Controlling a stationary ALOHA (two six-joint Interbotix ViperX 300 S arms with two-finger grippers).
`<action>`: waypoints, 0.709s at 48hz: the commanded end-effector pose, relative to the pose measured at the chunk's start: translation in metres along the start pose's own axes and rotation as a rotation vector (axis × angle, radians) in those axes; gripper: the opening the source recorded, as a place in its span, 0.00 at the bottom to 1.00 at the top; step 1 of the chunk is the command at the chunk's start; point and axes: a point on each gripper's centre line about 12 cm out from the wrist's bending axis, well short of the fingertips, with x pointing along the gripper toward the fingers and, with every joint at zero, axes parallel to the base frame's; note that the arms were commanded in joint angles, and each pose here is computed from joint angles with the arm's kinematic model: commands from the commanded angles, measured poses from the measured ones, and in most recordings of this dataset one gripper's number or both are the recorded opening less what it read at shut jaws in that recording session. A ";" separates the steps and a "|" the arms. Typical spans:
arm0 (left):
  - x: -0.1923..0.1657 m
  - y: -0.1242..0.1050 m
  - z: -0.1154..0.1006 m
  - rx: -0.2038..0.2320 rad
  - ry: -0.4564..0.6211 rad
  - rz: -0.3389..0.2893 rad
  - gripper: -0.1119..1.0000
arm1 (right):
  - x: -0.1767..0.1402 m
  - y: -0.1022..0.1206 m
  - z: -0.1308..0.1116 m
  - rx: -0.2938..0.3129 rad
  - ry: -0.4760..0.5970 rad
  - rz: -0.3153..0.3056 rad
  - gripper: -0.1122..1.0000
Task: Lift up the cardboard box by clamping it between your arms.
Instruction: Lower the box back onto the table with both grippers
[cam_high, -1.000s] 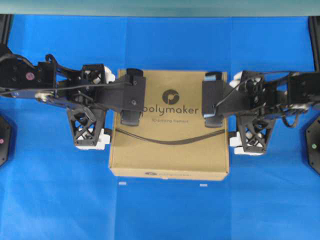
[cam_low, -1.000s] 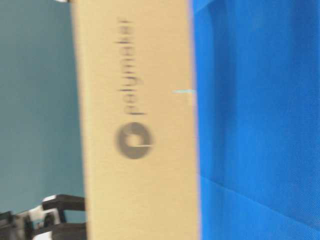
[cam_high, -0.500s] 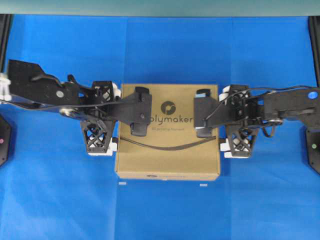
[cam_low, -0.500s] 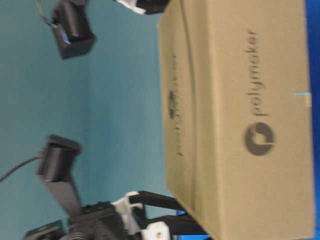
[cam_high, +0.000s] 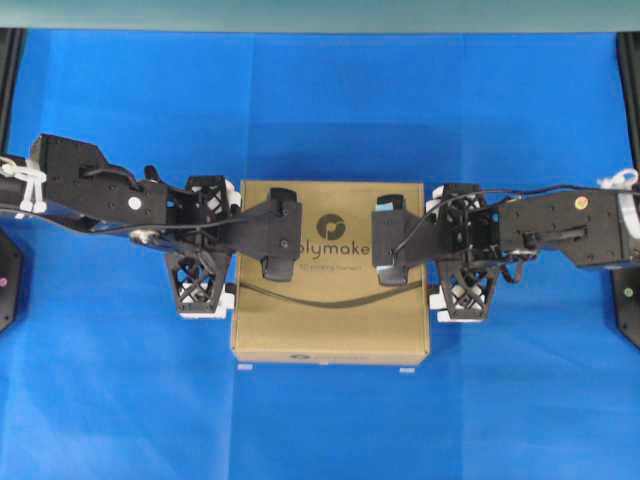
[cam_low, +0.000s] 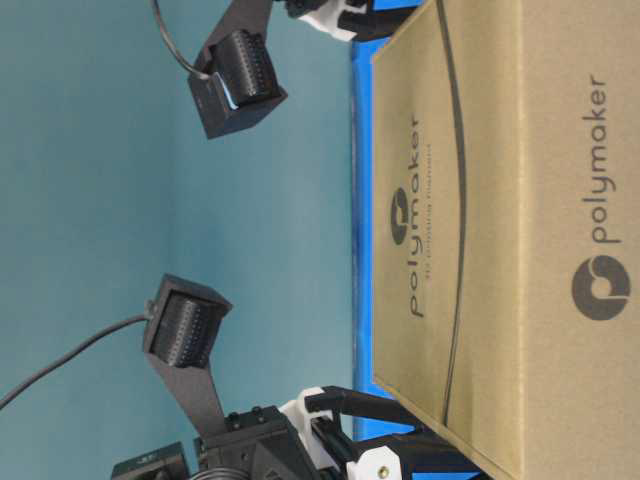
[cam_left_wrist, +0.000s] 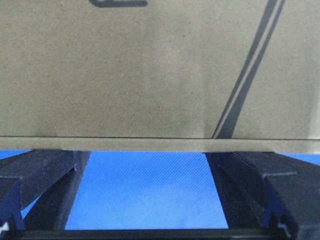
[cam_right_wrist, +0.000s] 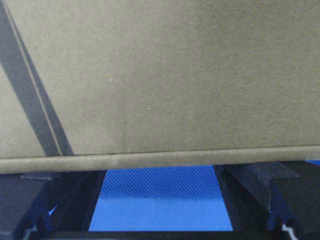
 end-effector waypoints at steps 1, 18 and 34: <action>-0.004 -0.003 0.018 -0.010 -0.100 0.000 0.89 | -0.006 0.001 0.021 0.020 -0.108 0.001 0.99; 0.009 -0.001 0.005 -0.034 -0.062 0.000 0.89 | 0.004 0.002 0.011 0.041 -0.078 0.008 0.99; 0.006 -0.003 -0.013 -0.028 -0.039 -0.002 0.89 | -0.003 0.003 -0.011 0.106 -0.066 0.011 0.99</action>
